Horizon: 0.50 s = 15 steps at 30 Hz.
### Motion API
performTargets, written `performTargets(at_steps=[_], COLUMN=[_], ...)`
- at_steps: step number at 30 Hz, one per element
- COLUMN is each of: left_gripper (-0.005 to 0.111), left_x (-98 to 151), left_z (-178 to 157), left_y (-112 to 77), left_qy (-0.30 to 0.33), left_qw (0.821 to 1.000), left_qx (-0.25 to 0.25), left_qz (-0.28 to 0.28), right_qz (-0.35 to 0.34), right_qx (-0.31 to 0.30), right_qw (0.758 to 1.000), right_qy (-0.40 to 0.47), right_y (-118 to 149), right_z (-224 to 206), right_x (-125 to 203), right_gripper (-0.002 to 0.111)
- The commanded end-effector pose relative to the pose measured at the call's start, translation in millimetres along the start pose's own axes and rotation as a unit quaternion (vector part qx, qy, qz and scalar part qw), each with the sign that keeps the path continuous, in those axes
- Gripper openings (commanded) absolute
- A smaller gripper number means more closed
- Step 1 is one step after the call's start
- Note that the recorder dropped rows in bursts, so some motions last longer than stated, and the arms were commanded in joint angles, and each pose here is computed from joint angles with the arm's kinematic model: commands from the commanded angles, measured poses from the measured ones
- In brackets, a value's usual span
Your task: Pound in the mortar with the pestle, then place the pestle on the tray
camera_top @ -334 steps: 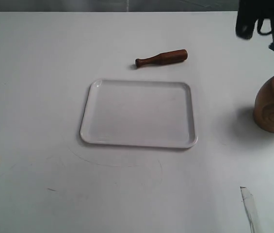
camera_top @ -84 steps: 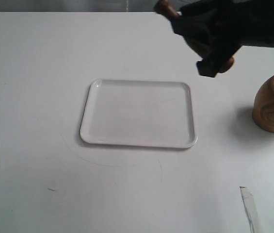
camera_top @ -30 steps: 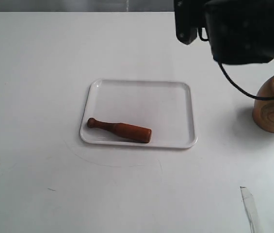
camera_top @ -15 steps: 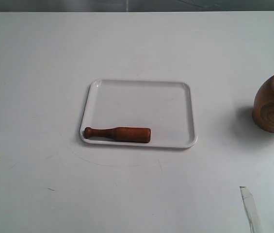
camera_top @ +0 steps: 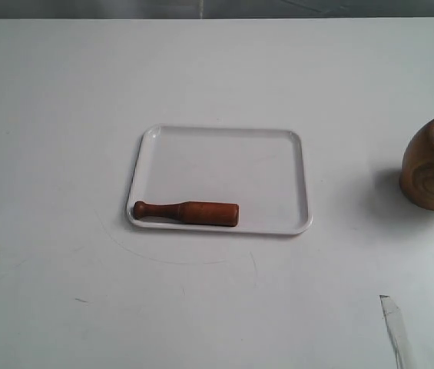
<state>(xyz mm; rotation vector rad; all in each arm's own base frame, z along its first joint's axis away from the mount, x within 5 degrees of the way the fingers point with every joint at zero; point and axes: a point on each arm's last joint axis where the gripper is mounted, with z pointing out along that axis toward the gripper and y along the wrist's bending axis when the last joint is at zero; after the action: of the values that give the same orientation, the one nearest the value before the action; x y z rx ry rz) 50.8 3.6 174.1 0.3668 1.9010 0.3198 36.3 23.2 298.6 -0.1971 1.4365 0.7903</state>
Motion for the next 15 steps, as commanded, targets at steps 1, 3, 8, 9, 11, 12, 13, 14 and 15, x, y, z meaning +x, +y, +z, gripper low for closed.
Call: performTargets(at_steps=[1, 3, 8, 9, 11, 12, 13, 14, 15], left_gripper=[0.000, 0.000, 0.000, 0.000, 0.000, 0.000, 0.000, 0.000, 0.000], left_x=[0, 0, 0, 0, 0, 0, 0, 0, 0], left_z=[0, 0, 0, 0, 0, 0, 0, 0, 0], left_y=[-0.6, -0.6, -0.6, -0.6, -0.6, -0.6, -0.6, -0.6, -0.6], left_qy=[-0.004, -0.004, -0.004, -0.004, -0.004, -0.004, -0.004, -0.004, -0.004], left_qw=[1.000, 1.000, 1.000, 1.000, 1.000, 1.000, 1.000, 1.000, 1.000], left_qx=[0.004, 0.004, 0.004, 0.004, 0.004, 0.004, 0.004, 0.004, 0.004], left_qz=[-0.006, -0.006, -0.006, -0.006, -0.006, -0.006, -0.006, -0.006, -0.006], right_qz=[0.051, 0.104, 0.120, 0.119, 0.134, 0.153, 0.142, 0.107, 0.077], right_qx=[0.038, 0.031, 0.052, 0.064, 0.095, 0.103, 0.102, 0.092, 0.076], right_qw=[0.995, 0.990, 0.981, 0.976, 0.957, 0.949, 0.952, 0.965, 0.975], right_qy=[0.081, 0.091, 0.143, 0.170, 0.239, 0.255, 0.250, 0.223, 0.194], right_y=[-15, -19, -24, -26, -30, -31, -33, -35, -36], right_z=[-1, 1, -1, -2, -8, -10, -10, -7, -4], right_x=[43, 61, 81, 85, 100, 107, 110, 110, 109], right_gripper=[0.000, 0.000, 0.000, 0.000, 0.000, 0.000, 0.000, 0.000, 0.000])
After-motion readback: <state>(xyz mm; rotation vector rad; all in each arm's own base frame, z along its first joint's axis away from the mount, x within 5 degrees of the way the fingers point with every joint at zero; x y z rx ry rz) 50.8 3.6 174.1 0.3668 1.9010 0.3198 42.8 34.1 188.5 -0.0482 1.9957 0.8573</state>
